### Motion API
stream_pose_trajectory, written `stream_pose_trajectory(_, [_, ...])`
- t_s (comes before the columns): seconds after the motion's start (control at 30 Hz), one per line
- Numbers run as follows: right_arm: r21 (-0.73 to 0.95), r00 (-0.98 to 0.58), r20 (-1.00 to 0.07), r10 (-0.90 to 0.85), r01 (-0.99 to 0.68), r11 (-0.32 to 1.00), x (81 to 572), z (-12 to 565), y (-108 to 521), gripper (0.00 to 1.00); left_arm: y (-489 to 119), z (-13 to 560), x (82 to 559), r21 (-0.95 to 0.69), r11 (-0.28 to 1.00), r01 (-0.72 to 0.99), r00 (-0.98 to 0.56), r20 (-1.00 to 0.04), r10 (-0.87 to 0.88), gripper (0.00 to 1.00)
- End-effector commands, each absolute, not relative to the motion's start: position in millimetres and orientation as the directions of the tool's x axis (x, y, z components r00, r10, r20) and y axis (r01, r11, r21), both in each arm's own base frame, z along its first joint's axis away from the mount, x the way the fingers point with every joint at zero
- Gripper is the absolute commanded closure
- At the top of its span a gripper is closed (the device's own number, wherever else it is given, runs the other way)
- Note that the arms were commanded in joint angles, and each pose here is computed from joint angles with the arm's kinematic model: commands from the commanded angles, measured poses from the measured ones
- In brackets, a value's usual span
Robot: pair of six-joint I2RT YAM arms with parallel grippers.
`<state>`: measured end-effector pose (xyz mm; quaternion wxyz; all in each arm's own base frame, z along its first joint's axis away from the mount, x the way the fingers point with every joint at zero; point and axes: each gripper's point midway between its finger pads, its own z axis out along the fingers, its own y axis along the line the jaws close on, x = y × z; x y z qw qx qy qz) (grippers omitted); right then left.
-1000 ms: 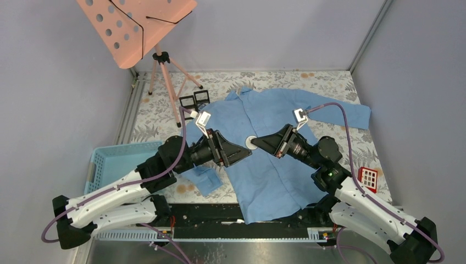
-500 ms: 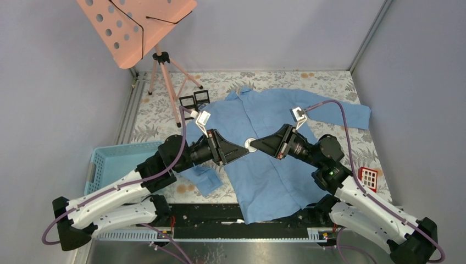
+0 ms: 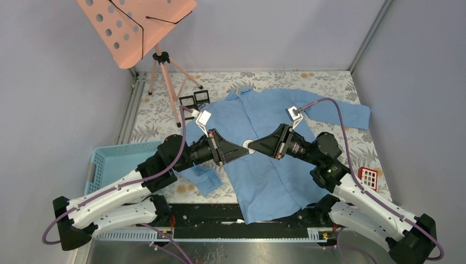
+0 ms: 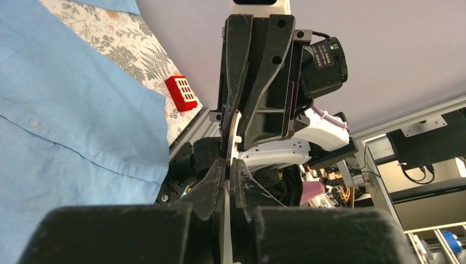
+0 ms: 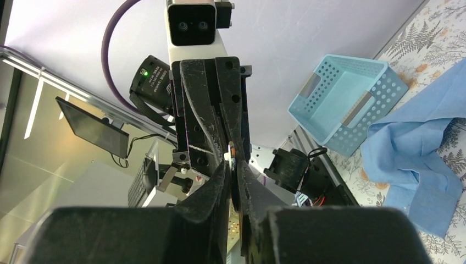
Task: Pin the brooch onto the clothing
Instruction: Pick up the brooch from the center of the board.
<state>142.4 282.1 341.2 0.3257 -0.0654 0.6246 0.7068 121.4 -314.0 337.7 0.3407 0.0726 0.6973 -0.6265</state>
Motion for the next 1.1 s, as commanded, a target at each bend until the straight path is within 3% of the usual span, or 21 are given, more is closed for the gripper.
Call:
stream_pose_trajectory(0.0, [0.791,-0.742,-0.542,0.394,-0.609,-0.059,136,370,279,0.88,-315,353,121,-0.807,0.157,0.57,-0.734,-0.586,-0.344,1.0])
stream_pose_trajectory(0.2, [0.786,-0.704,-0.56,0.438,-0.618,0.012,141,369,270,0.34,-312,344,123,-0.775,0.221,0.592,-0.719,-0.632,-0.29,1.0])
stream_pose_trajectory(0.3, [0.782,-0.675,-0.577,0.46,-0.62,0.07,144,367,263,0.18,-310,343,122,-0.743,0.249,0.622,-0.702,-0.669,-0.243,1.0])
stream_pose_trajectory(0.5, [0.774,-0.659,-0.619,0.428,-0.605,0.189,148,349,256,0.14,-308,356,114,-0.639,0.184,0.747,-0.63,-0.768,-0.114,1.0])
stream_pose_trajectory(0.67, [0.745,-0.638,-0.655,0.404,-0.635,0.206,143,342,254,0.12,-310,364,122,-0.561,0.071,0.825,-0.559,-0.828,-0.041,1.0])
stream_pose_trajectory(0.83, [0.743,-0.644,-0.662,0.384,-0.632,0.22,143,331,255,0.12,-309,353,134,-0.519,0.069,0.852,-0.519,-0.855,-0.027,1.0])
stream_pose_trajectory(1.07, [0.726,-0.632,-0.681,0.371,-0.651,0.223,146,333,259,0.22,-302,345,128,-0.515,0.046,0.856,-0.515,-0.857,-0.006,1.0])
